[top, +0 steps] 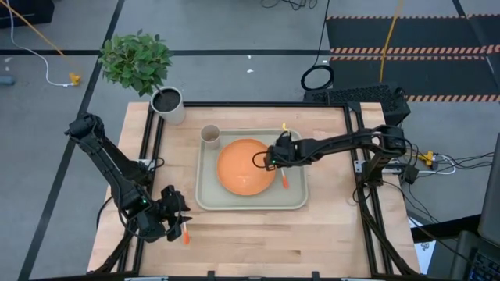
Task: Pick and place plate/cup/fork/spoon on tray
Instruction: Put the orange fork beside the plate on the white serving tray to the right of the orange plate
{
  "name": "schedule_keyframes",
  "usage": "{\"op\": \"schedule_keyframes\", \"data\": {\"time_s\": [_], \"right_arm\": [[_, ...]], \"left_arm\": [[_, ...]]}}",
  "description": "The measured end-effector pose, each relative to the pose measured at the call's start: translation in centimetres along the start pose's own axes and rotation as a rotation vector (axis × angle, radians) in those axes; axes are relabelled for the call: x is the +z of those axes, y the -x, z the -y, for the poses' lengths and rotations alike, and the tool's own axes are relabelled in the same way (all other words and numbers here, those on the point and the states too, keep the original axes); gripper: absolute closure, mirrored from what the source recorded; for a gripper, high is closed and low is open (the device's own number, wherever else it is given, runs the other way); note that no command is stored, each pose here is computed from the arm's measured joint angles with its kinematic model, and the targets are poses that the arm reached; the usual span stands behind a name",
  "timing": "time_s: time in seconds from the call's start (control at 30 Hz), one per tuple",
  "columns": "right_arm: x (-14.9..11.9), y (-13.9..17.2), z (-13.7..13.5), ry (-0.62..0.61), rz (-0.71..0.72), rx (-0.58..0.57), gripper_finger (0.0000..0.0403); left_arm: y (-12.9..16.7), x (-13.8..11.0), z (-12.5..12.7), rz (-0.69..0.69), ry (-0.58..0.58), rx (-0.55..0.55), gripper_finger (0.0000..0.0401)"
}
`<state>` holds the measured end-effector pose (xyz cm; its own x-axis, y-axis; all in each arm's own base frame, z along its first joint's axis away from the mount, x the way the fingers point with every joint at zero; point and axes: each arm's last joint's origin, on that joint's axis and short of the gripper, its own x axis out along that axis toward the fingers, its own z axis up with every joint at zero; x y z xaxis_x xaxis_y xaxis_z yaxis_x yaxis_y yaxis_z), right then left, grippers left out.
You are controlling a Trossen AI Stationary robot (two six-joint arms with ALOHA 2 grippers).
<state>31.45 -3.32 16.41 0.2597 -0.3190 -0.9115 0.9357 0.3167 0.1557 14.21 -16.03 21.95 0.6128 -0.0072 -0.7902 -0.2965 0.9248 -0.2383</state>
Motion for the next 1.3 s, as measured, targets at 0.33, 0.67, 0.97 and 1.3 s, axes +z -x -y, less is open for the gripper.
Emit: {"op": "schedule_keyframes", "data": {"time_s": [0.33, 0.67, 0.97, 1.3], "right_arm": [[-0.9, 2.8, 0.1, 0.063, -0.017, 0.045, 0.0312], [-3.8, 3.8, -0.4, 0.326, -0.151, 0.08, 0.0314], [-6.7, 4.1, -0.6, 0.692, -0.133, 0.135, 0.0368], [-9.7, 1.2, 1.9, 0.875, -0.117, 0.188, 0.0395]], "left_arm": [[0.0, 0.0, 0.1, 0.002, -0.026, -0.005, 0.0245], [0.0, 0.0, 0.1, 0.004, -0.023, -0.01, 0.0245], [0.0, 0.2, 0.1, 0.007, -0.016, -0.012, 0.0245], [-0.3, 0.7, -0.1, 0.016, -0.037, 0.001, 0.0245]]}}
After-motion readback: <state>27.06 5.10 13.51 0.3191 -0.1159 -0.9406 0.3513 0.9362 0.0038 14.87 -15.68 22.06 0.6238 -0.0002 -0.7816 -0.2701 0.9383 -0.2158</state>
